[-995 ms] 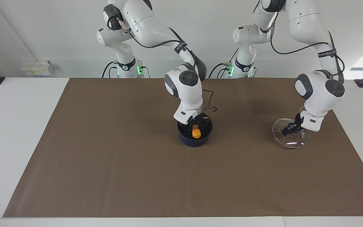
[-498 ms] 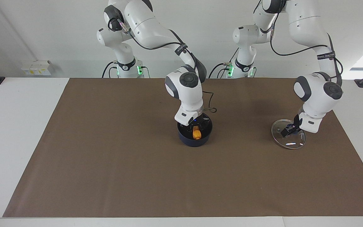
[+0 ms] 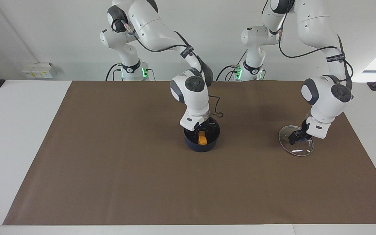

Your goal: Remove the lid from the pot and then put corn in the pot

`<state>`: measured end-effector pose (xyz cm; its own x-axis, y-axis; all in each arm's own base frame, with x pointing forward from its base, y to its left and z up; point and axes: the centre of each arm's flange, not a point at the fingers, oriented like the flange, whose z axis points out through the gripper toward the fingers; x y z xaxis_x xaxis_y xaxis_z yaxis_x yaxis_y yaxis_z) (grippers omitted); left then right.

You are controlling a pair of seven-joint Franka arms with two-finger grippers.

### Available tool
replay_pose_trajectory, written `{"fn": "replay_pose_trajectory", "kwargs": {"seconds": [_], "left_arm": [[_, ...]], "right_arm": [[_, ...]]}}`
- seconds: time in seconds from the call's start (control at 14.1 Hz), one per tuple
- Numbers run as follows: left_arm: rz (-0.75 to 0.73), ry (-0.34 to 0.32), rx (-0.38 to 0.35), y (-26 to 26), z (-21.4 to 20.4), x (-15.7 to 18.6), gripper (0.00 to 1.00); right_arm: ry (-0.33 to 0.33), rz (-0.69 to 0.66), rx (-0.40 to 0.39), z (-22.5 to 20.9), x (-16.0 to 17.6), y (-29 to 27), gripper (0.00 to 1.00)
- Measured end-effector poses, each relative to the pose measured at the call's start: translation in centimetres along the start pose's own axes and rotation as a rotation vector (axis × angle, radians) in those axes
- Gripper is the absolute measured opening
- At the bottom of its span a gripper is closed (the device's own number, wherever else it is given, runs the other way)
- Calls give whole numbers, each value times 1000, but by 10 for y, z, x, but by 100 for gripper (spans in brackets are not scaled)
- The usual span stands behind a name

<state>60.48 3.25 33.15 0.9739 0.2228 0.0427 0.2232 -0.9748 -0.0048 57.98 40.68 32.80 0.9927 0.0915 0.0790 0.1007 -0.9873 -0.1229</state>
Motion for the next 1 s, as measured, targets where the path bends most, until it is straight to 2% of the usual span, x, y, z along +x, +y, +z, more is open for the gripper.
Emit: {"fn": "replay_pose_trajectory", "kwargs": {"seconds": [0.14, 0.21, 0.57, 0.71, 0.85, 1.0], "left_arm": [[36, 13, -4, 22, -10, 2, 100], [51, 8, -4, 32, -17, 4, 100], [150, -13, 0, 52, -69, 20, 100], [185, -32, 1, 60, -85, 21, 100], [211, -54, -3, 76, -106, 20, 100], [248, -81, -10, 90, -125, 16, 100]], "right_arm": [[2, -3, 2, -1, -2, -4, 81], [5, -1, 4, -3, -2, -7, 84], [56, 65, 34, -47, 0, -13, 87], [57, 83, 33, -71, -1, -11, 89], [54, 108, 24, -104, -1, 2, 91], [80, 162, 21, -146, 10, 39, 94]]}}
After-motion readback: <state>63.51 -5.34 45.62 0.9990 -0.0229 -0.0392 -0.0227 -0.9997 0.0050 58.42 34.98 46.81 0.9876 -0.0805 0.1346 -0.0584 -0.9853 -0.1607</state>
